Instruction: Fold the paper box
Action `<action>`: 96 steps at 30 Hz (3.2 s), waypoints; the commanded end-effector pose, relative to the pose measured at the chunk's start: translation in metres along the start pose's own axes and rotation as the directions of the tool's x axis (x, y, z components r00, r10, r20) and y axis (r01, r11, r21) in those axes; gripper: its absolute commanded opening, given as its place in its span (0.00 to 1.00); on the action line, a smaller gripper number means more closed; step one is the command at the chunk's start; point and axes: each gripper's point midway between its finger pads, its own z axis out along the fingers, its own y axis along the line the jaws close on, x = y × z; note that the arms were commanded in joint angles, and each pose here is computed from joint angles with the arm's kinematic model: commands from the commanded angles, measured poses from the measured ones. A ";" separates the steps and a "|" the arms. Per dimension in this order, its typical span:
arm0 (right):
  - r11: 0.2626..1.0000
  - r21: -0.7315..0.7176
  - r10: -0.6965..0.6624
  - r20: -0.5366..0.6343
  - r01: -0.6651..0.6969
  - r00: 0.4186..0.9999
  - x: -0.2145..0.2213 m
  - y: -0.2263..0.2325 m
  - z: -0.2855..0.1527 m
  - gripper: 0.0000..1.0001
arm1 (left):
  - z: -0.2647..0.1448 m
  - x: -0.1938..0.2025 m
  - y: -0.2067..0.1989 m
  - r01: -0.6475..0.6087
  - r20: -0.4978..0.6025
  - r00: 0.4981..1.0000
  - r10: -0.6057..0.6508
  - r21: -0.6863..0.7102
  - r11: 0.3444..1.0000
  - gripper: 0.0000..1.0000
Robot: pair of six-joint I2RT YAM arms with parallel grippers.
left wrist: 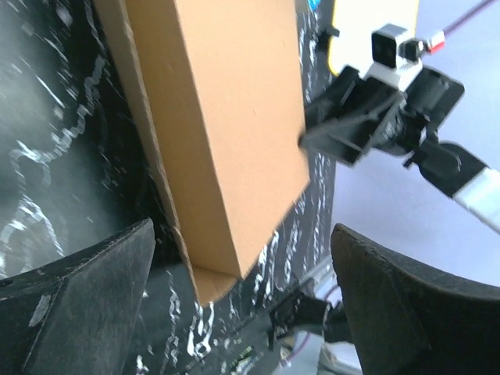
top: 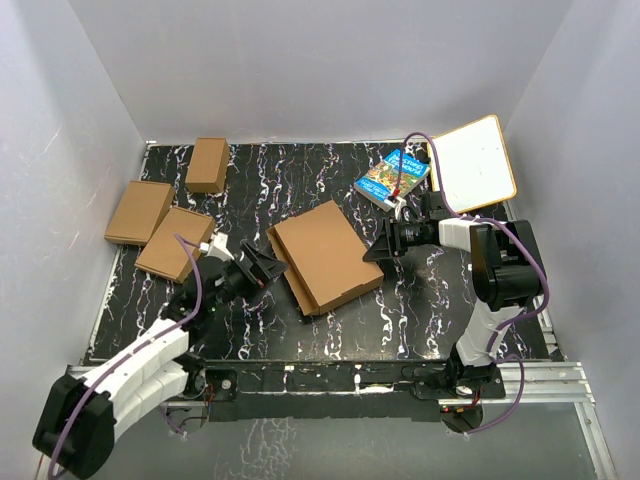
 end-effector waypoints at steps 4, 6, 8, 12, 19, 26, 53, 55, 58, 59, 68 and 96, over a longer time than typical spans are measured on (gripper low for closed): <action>0.988 0.146 -0.049 -0.048 0.056 0.998 0.011 -0.035 0.005 0.44 | -0.003 0.049 0.009 0.091 -0.036 0.995 -0.095 -0.090 0.992 0.90; 0.988 0.146 -0.050 -0.048 0.057 0.998 0.011 -0.035 0.005 0.44 | 0.000 0.065 0.010 0.088 -0.062 0.994 -0.095 -0.103 0.991 0.90; 0.988 0.146 -0.051 -0.048 0.058 0.998 0.011 -0.035 0.005 0.44 | 0.003 0.077 0.012 0.087 -0.081 0.992 -0.097 -0.120 0.989 0.89; 0.988 0.144 -0.050 -0.048 0.057 0.998 0.011 -0.035 0.005 0.44 | 0.008 0.090 0.010 0.075 -0.090 0.992 -0.087 -0.132 0.988 0.88; 0.988 0.142 -0.052 -0.047 0.058 0.998 0.010 -0.034 0.005 0.44 | 0.019 0.103 0.008 0.085 -0.101 0.989 -0.104 -0.172 0.981 0.80; 0.988 0.142 -0.052 -0.047 0.058 0.998 0.010 -0.034 0.005 0.44 | 0.023 0.106 0.006 0.094 -0.083 0.990 -0.112 -0.193 0.977 0.74; 0.989 0.138 -0.047 -0.051 0.054 0.998 0.013 -0.034 0.007 0.44 | 0.036 0.118 -0.003 0.094 -0.116 0.986 -0.121 -0.217 0.972 0.43; 0.989 0.138 -0.047 -0.051 0.053 0.998 0.013 -0.034 0.007 0.44 | 0.036 0.118 -0.005 0.094 -0.118 0.986 -0.122 -0.215 0.972 0.38; 0.989 0.140 -0.047 -0.052 0.054 0.998 0.013 -0.034 0.007 0.44 | 0.037 0.119 -0.006 0.098 -0.122 0.985 -0.126 -0.213 0.972 0.30; 0.989 0.140 -0.047 -0.052 0.054 0.998 0.013 -0.034 0.007 0.44 | 0.037 0.120 -0.006 0.098 -0.125 0.984 -0.127 -0.213 0.972 0.27; 0.989 0.140 -0.047 -0.056 0.054 0.997 0.013 -0.034 0.008 0.44 | 0.040 0.124 -0.006 0.097 -0.140 0.982 -0.129 -0.216 0.972 0.10; 0.989 0.137 -0.046 -0.061 0.054 0.997 0.014 -0.035 0.009 0.44 | 0.012 0.002 -0.001 -0.332 -0.025 0.943 0.331 -0.109 0.937 0.97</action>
